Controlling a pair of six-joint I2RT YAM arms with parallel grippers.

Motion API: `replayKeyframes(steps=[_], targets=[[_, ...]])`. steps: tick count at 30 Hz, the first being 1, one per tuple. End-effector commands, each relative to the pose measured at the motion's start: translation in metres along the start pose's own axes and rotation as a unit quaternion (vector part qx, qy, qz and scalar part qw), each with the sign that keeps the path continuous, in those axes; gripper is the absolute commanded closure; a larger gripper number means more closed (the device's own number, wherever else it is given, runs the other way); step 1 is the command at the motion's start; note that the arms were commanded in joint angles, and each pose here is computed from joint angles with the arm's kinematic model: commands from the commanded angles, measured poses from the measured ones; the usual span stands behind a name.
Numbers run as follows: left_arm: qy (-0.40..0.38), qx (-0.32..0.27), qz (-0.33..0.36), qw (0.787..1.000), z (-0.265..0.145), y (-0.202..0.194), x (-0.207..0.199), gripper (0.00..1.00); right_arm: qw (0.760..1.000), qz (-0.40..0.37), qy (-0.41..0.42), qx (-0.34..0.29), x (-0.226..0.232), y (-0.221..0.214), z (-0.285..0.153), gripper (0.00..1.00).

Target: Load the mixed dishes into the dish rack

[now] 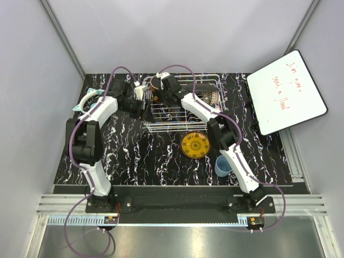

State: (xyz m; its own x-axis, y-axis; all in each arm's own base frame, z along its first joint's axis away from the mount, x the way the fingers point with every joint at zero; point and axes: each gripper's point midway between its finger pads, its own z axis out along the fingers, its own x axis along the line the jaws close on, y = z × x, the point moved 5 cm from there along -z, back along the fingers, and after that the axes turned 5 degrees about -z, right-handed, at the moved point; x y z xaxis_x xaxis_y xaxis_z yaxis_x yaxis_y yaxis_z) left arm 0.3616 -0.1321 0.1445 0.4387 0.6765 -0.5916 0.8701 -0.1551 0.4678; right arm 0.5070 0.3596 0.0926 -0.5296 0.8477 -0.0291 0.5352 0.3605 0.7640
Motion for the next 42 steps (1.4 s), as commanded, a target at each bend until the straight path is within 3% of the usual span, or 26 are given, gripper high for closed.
replayKeyframes(steps=[1,7,11,12,14,15,20,25,33,37,42], targets=[[-0.052,0.008,0.044,0.998,-0.016,-0.006,-0.042,0.19,1.000,-0.001,-0.011,-0.025,-0.002,0.021,-0.021,1.00],[-0.033,0.006,0.053,0.998,-0.024,-0.007,-0.039,0.20,1.000,0.001,-0.012,-0.001,-0.002,0.006,-0.023,0.90],[-0.022,0.000,0.054,0.998,-0.030,-0.004,-0.034,0.20,1.000,0.002,-0.005,0.006,-0.001,0.002,-0.027,0.64],[-0.015,-0.005,0.054,0.998,-0.033,0.000,-0.032,0.20,1.000,0.002,-0.004,0.007,0.000,0.002,-0.028,0.52],[-0.009,-0.011,0.058,0.998,-0.037,0.004,-0.030,0.20,1.000,0.001,-0.006,0.008,0.000,0.001,-0.031,0.46],[-0.004,-0.016,0.062,0.998,-0.040,0.008,-0.029,0.20,1.000,0.001,-0.006,0.010,0.001,0.001,-0.033,0.38],[0.000,-0.031,0.070,0.997,-0.047,0.018,-0.031,0.20,1.000,-0.002,-0.015,0.012,0.000,0.001,-0.039,0.27],[0.005,-0.044,0.071,0.996,-0.054,0.026,-0.029,0.20,0.999,-0.022,-0.032,0.016,-0.002,0.002,-0.062,0.08],[0.025,-0.071,0.083,0.994,-0.071,0.040,-0.022,0.20,0.999,-0.018,-0.018,-0.025,0.002,0.028,-0.152,0.02],[0.043,-0.083,0.099,0.991,-0.082,0.046,-0.023,0.20,0.998,0.000,-0.004,-0.068,0.001,0.054,-0.221,0.01],[0.082,-0.086,0.136,0.984,-0.097,0.044,-0.029,0.19,0.995,0.044,0.018,-0.088,0.000,0.040,-0.296,0.00]])
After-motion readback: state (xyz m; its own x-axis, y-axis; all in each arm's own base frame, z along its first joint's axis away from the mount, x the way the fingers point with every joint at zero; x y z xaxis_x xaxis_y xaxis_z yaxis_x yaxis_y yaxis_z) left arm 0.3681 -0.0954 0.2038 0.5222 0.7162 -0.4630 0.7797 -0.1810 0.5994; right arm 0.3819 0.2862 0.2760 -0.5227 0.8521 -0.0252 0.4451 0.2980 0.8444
